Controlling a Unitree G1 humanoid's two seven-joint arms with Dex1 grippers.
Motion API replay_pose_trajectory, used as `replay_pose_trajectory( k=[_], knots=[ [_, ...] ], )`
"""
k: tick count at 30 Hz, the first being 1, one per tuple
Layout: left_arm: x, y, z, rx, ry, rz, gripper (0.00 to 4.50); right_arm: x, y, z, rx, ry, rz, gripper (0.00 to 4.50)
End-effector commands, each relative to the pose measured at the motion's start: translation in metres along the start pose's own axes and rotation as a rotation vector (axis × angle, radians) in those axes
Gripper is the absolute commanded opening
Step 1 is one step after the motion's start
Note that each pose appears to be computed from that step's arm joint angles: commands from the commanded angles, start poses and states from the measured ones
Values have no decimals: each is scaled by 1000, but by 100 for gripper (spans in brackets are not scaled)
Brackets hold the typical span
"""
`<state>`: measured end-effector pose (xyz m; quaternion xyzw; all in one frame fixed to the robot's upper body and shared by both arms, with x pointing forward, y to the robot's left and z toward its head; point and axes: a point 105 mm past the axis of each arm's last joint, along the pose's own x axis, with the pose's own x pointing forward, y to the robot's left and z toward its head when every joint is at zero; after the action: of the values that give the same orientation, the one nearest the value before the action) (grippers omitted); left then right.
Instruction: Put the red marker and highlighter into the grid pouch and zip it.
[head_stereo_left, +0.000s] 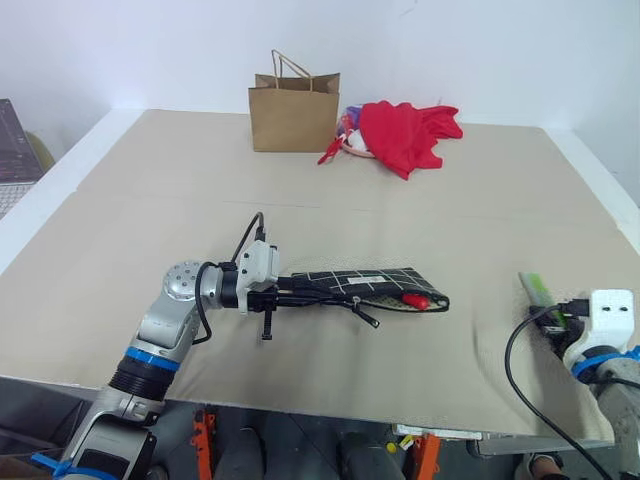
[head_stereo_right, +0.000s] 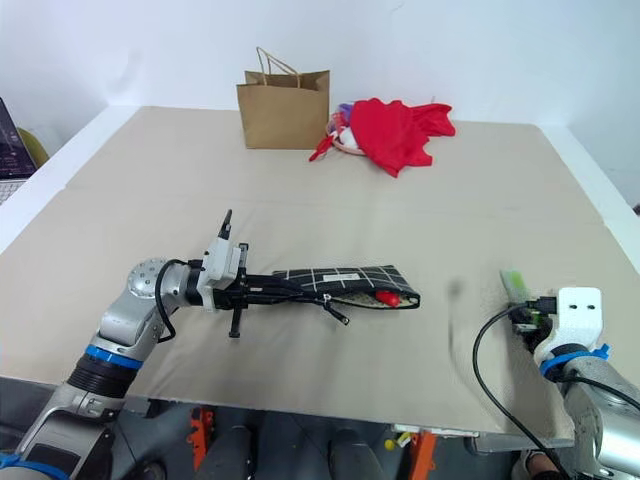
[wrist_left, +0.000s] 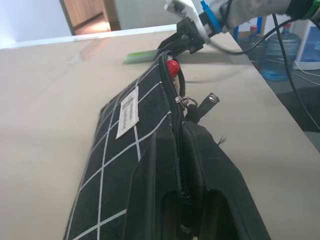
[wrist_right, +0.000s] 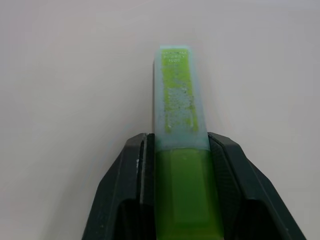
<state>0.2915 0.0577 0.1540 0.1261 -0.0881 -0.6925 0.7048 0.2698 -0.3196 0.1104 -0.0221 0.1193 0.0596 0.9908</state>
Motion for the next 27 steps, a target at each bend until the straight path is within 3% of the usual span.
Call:
replay_pose_trajectory(
  k=[1, 5, 10, 13, 27],
  knots=[
    [-1, 4, 11, 47, -18, -7, 0, -14, 42, 70, -137, -161, 359, 112],
    [-1, 4, 11, 46, -18, -15, 0, -33, 85, 109, -181, -160, 711, 112],
    [3, 4, 11, 46, -26, -22, 0, -58, 125, 92, -223, 78, 1022, 112],
    [5, 3, 12, 45, -31, -24, 0, -55, 120, 75, -256, 175, 1021, 112],
    [3, 1, 12, 47, -31, -18, 0, -29, 111, 62, -336, 172, 978, 112]
  ],
)
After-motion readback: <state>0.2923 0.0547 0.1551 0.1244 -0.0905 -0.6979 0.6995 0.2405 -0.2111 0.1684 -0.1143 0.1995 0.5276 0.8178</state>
